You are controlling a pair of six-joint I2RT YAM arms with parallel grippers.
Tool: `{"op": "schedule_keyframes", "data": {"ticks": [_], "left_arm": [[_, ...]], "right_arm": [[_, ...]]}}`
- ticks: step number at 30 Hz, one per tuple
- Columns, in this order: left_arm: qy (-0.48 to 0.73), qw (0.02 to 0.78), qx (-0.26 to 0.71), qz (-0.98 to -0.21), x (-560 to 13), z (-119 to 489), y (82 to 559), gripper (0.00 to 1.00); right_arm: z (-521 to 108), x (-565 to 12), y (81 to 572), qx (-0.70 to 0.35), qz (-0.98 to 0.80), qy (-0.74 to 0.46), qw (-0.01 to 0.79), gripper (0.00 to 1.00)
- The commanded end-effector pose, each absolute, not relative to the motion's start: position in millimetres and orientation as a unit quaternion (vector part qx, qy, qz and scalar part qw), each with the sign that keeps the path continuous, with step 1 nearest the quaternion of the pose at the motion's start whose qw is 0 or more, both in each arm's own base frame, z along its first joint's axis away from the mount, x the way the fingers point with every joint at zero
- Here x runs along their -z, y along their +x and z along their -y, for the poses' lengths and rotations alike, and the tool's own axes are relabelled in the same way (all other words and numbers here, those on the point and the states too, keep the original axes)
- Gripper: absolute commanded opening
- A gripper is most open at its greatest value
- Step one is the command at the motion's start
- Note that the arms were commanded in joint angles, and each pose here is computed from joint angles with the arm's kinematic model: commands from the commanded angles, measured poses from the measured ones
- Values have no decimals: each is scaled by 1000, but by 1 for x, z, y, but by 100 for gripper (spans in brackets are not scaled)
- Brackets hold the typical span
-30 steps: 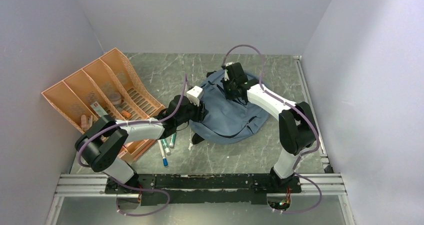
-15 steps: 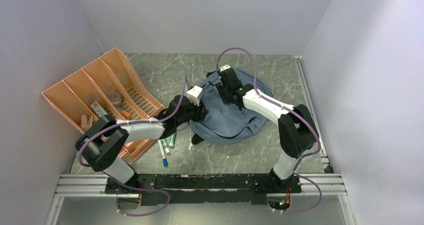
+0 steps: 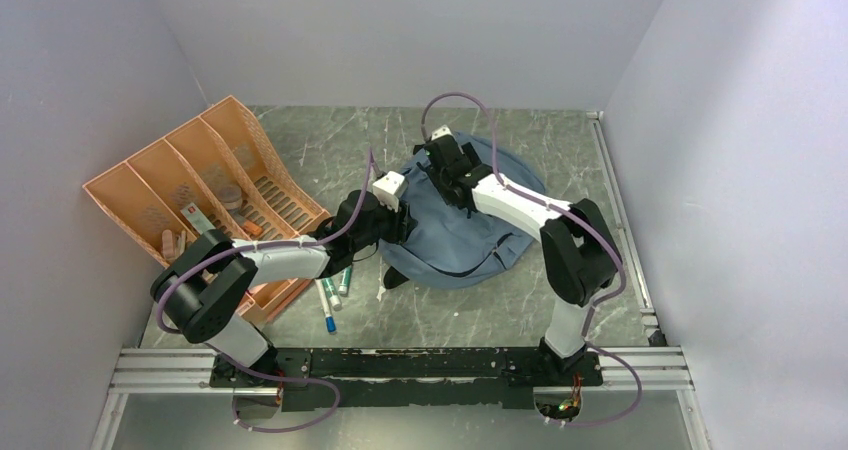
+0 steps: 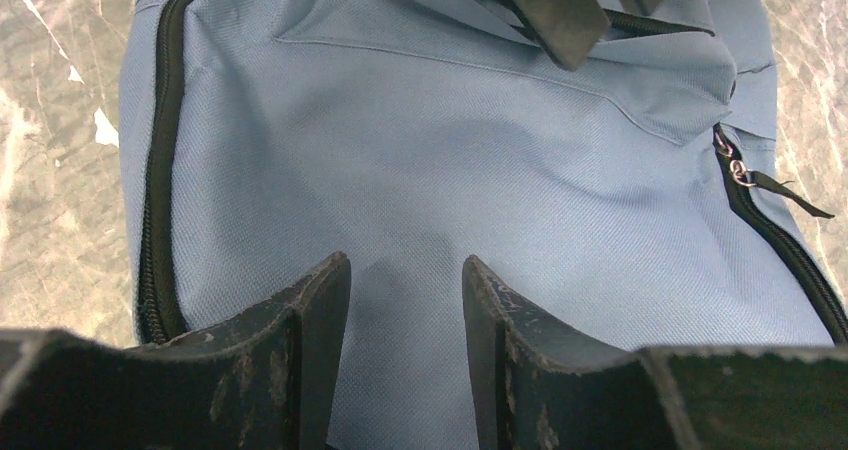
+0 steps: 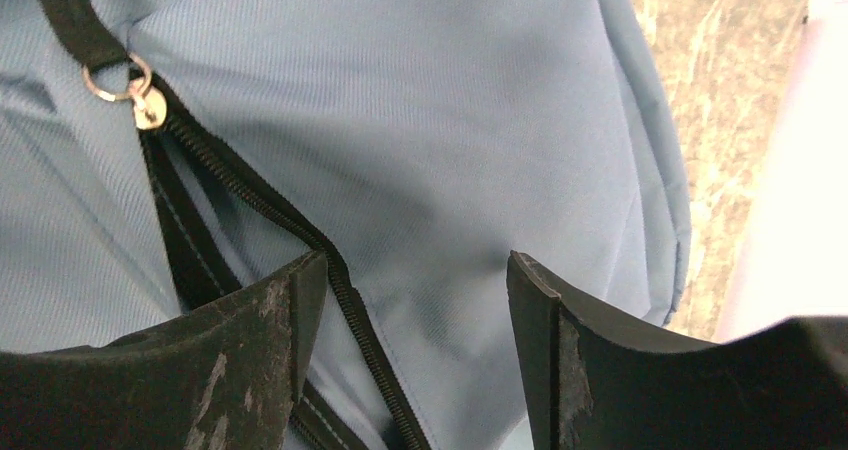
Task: Pack the student bag
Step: Unzip the student bag at the center of the board.
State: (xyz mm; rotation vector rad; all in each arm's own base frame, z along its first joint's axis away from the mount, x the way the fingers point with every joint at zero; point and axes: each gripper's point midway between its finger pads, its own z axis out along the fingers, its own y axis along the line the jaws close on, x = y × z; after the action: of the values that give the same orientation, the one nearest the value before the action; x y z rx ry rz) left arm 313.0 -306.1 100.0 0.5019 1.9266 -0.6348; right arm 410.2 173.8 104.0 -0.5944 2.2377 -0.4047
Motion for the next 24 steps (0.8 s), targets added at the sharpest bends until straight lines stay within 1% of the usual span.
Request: {"op": "schedule_keyframes", "data": {"ticks": [1,7,11,15,21,24], "left_arm": [[197,521,272,-785,-112,309,315,50],[198,519,270,-787,-110,306,313,50],[197,520,268,-786,-112,304,312,50],[197,519,269,-787,-110,305,312,50],[198,520,270,-786,-112,306,313,50],[197,520,269,-786,-112,305,313,50]], "right_arm": [[-161,-84,418,218,-874,-246,358,71],[-161,-81,436,246,-865,-235,368,67],[-159,-96,443,259,-858,-212,390,59],[-157,-122,445,260,-850,-189,419,45],[-159,-157,447,244,-844,-172,445,40],[-160,-170,447,236,-841,-168,457,35]]}}
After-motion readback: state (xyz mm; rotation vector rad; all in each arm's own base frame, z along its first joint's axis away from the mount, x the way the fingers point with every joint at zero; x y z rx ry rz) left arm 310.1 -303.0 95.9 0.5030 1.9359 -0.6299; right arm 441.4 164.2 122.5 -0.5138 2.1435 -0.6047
